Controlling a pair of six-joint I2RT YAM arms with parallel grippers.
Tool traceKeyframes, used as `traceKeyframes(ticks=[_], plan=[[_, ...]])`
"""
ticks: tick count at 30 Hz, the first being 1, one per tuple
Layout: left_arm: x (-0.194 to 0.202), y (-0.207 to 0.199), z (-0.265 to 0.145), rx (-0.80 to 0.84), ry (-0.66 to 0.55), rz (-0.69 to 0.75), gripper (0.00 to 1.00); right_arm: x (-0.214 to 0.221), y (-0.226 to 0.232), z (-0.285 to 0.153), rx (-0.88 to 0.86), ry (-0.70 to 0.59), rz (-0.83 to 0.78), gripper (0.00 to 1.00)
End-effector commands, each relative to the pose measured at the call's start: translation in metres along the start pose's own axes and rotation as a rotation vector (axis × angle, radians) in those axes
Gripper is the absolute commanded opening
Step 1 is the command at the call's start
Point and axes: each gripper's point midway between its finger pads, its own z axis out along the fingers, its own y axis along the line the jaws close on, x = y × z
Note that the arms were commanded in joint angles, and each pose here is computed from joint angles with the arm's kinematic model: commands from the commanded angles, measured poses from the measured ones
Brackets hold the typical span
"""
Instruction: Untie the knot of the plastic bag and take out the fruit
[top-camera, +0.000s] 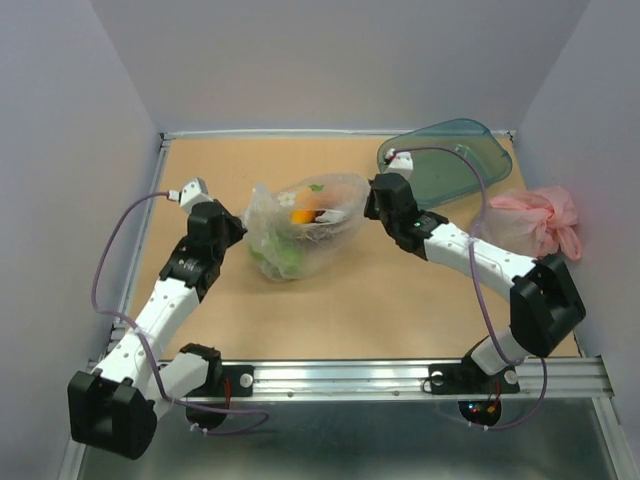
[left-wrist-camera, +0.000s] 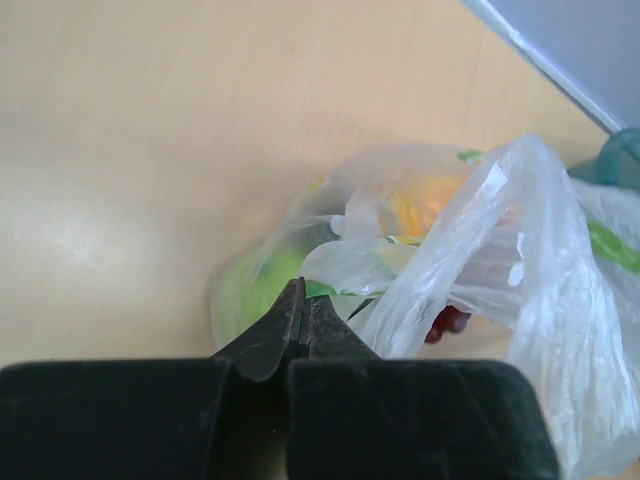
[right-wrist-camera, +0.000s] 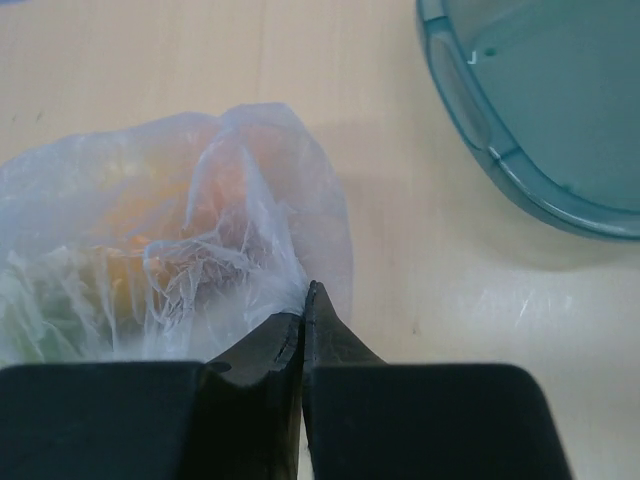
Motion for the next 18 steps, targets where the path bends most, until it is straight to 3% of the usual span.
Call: traceKeyframes(ticks=[1,5,8,14,16,17,18], plan=[[-0.077,-0.025,0.008,0.027,-0.154,0.065,0.00,0.006,-0.026,-0.009,0.014,-0.042,0.179,0.01],[-0.139,-0.044,0.020,0.015,-0.257,0.121,0.00,0.014,-0.037,-0.024,0.013,-0.056,0.248,0.01],[-0.163,-0.065,0.025,0.070,-0.312,0.145,0.00,0.029,-0.030,-0.032,-0.063,-0.017,0.271,0.01],[-0.143,-0.096,0.037,0.262,-0.256,0.170,0.00,0.035,0.011,-0.052,-0.324,0.042,0.158,0.02],[-0.122,-0.086,0.040,0.255,-0.206,0.178,0.05,0.039,0.021,-0.059,-0.388,0.055,0.088,0.15],[-0.106,-0.072,0.043,0.222,-0.170,0.160,0.13,0.040,0.030,-0.065,-0.438,0.070,0.063,0.39],[-0.109,-0.071,0.031,0.227,-0.189,0.148,0.19,0.039,0.035,-0.069,-0.468,0.076,-0.001,0.52]])
